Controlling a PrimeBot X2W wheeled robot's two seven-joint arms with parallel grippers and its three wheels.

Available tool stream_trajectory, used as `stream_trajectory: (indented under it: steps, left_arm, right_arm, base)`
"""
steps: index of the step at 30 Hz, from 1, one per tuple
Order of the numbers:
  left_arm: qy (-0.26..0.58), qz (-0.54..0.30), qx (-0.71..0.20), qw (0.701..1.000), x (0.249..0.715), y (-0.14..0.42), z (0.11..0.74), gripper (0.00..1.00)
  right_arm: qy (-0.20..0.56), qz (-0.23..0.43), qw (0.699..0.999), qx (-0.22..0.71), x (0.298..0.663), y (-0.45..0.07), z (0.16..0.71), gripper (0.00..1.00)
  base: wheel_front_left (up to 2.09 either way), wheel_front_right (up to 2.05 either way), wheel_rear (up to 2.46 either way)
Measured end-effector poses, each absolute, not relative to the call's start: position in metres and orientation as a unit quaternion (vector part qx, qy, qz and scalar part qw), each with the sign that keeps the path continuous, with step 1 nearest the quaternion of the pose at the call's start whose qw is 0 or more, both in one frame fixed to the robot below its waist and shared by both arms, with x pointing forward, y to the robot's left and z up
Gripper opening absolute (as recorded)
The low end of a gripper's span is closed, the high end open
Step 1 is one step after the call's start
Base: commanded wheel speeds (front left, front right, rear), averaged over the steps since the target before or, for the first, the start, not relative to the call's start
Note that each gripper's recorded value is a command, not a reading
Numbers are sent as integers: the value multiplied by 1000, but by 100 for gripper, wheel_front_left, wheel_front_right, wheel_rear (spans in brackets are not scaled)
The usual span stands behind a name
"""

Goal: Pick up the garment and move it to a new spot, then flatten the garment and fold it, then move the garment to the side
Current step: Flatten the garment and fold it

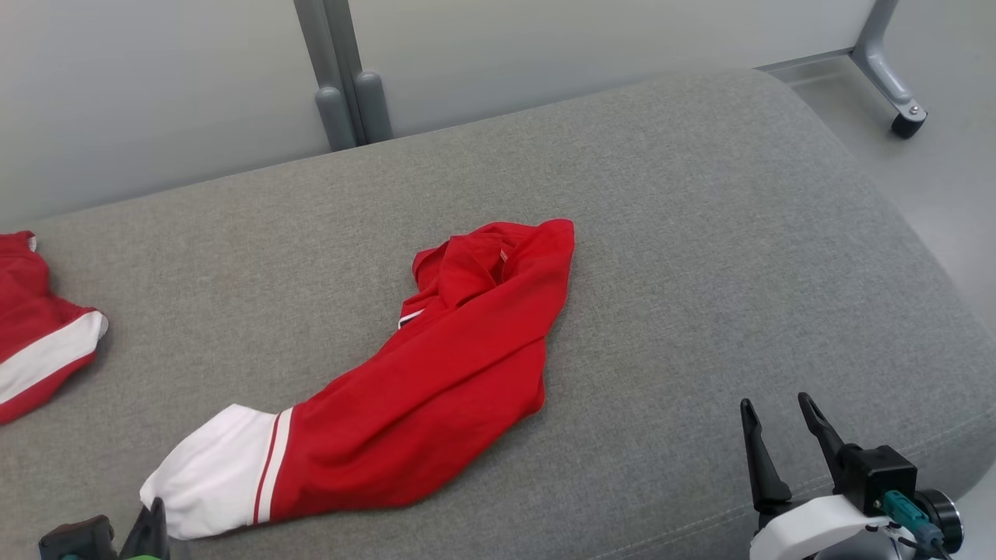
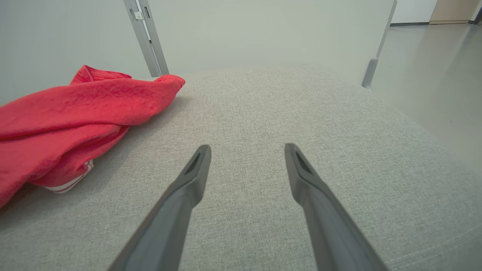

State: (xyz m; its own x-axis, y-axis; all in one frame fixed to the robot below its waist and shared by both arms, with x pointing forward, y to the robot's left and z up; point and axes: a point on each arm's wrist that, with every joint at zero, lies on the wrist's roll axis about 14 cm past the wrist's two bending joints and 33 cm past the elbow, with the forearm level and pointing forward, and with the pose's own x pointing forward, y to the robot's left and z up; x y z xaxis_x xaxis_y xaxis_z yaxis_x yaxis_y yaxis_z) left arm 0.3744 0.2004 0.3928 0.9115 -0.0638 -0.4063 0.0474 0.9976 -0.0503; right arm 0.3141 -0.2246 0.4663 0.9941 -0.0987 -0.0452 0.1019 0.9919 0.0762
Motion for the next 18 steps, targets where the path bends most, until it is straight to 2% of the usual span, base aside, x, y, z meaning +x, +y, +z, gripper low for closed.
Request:
stream_trajectory:
  steps: [1,2,3,4,5,10,15,18]
  left_arm:
    - [213,-32,-28,976,373,196,390,35]
    - [215,-35,-38,975,372,192,388,44]
    - [219,-36,-49,974,370,189,385,58]
    - [226,-37,-61,971,368,185,382,84]
    - [237,-39,-70,968,366,182,378,100]
    - [276,-39,-82,957,362,179,370,100]
    - [211,-11,-62,975,394,195,413,100]
    - [156,-49,-65,984,414,167,451,100]
  right_arm:
    - [21,-53,998,39,313,-226,466,100]
    - [22,-55,997,39,312,-227,465,100]
    - [24,-57,997,39,311,-228,464,100]
    - [25,-58,997,38,309,-229,464,100]
    - [26,-59,997,38,308,-229,463,100]
    - [28,-62,997,35,305,-231,462,100]
    - [27,-65,997,31,302,-233,462,100]
    - [25,-63,997,30,302,-232,463,100]
  base:
    - [0,0,0]
    - [0,0,0]
    - [0,0,0]
    - [0,0,0]
    - [0,0,0]
    - [0,0,0]
    - [0,0,0]
    - [0,0,0]
